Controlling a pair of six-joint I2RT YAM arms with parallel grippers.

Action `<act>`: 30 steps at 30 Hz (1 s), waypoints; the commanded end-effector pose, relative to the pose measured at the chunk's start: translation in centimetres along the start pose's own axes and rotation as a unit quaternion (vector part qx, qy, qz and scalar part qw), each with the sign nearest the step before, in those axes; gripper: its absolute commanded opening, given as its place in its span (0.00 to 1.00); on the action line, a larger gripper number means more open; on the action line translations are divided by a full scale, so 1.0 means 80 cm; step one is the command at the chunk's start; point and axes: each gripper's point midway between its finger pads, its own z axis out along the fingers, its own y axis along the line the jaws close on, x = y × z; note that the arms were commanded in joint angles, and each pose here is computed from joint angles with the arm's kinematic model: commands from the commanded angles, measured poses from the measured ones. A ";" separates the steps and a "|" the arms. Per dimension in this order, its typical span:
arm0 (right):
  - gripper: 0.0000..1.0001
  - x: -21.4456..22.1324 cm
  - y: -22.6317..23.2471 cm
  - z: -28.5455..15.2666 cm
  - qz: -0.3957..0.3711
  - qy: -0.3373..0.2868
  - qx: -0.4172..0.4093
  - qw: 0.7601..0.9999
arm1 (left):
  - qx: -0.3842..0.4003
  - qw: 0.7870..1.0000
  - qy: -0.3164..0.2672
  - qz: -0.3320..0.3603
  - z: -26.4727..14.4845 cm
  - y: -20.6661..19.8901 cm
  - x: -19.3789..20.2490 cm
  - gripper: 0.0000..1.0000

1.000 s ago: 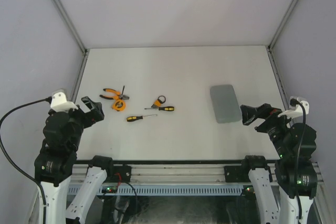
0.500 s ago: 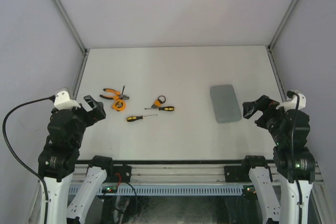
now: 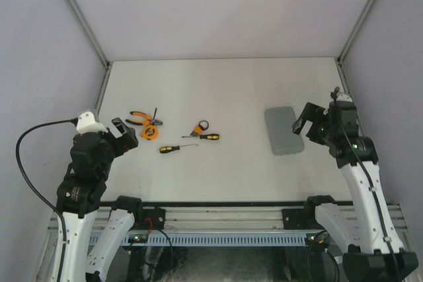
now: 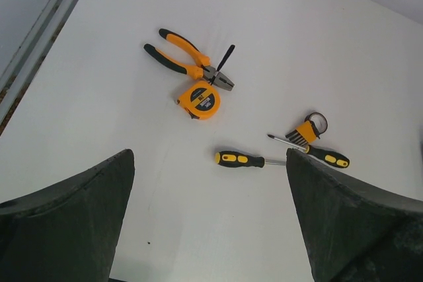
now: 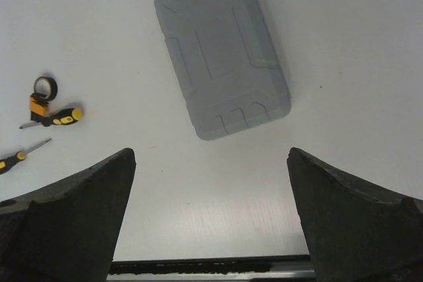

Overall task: Sort the tools into containers
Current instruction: Move the storage box to the center of the board.

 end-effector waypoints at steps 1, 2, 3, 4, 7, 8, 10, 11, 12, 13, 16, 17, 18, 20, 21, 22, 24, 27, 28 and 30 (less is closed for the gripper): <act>0.97 -0.032 0.007 0.043 -0.027 -0.021 0.013 0.999 | 0.017 1.000 -0.008 -0.020 0.010 -0.012 -0.003 1.00; 0.97 -0.034 0.008 0.054 -0.027 -0.015 0.011 0.999 | 0.019 1.000 -0.006 -0.019 0.010 -0.012 -0.002 1.00; 0.97 -0.036 0.010 0.066 -0.027 -0.009 0.005 1.000 | 0.016 1.000 -0.003 -0.020 0.010 -0.011 0.000 1.00; 0.98 -0.038 0.012 0.078 -0.028 -0.003 -0.002 1.000 | 0.014 1.000 -0.001 -0.020 0.010 -0.010 0.001 1.00; 0.98 -0.050 0.011 0.108 -0.019 -0.002 -0.026 0.999 | 0.010 1.000 0.006 -0.018 0.009 -0.007 0.006 1.00; 0.97 -0.055 0.010 0.117 -0.011 -0.003 -0.034 0.999 | 0.008 1.000 0.009 -0.015 0.008 -0.006 0.007 1.00; 0.97 -0.064 0.004 0.133 0.005 -0.003 -0.043 0.999 | -0.001 1.000 0.019 -0.012 0.007 -0.002 0.011 1.00; 0.97 -0.066 0.001 0.140 0.012 -0.001 -0.041 0.999 | -0.003 1.000 0.023 -0.011 0.007 -0.001 0.012 1.00; 0.97 -0.067 -0.003 0.148 0.018 0.003 -0.038 0.999 | -0.005 1.000 0.027 -0.010 0.008 -0.001 0.014 1.00; 0.97 -0.066 -0.006 0.157 0.023 0.012 -0.035 0.999 | -0.005 0.999 0.029 -0.011 0.009 -0.001 0.015 1.00; 0.96 -0.056 -0.011 0.182 0.028 0.040 -0.033 0.998 | 0.009 0.999 0.033 -0.019 0.010 -0.008 0.018 1.00; 0.96 -0.050 -0.014 0.193 0.030 0.051 -0.029 0.998 | 0.016 0.999 0.032 -0.023 0.011 -0.011 0.018 1.00; 0.96 -0.048 -0.017 0.201 0.030 0.057 -0.026 0.998 | 0.022 0.999 0.033 -0.027 0.011 -0.015 0.018 1.00; 0.95 -0.041 -0.025 0.216 0.032 0.074 -0.016 0.997 | 0.033 0.998 0.039 -0.034 0.012 -0.021 0.021 1.00; 0.95 -0.039 -0.029 0.224 0.034 0.080 -0.013 0.996 | 0.036 0.998 0.042 -0.036 0.013 -0.023 0.023 1.00; 0.95 -0.036 -0.030 0.230 0.035 0.086 -0.016 0.996 | 0.042 0.997 0.046 -0.037 0.014 -0.025 0.025 1.00; 0.94 -0.030 -0.034 0.244 0.041 0.102 -0.020 0.994 | 0.052 0.996 0.056 -0.036 0.016 -0.030 0.031 1.00; 0.91 -0.018 -0.029 0.257 0.047 0.123 -0.044 0.990 | 0.071 0.994 0.068 -0.038 0.018 -0.039 0.039 1.00; 0.90 -0.013 -0.025 0.261 0.047 0.130 -0.053 0.989 | 0.076 0.994 0.069 -0.040 0.019 -0.041 0.041 1.00; 0.89 -0.005 -0.015 0.266 0.042 0.141 -0.070 0.987 | 0.084 0.993 0.070 -0.044 0.021 -0.045 0.044 1.00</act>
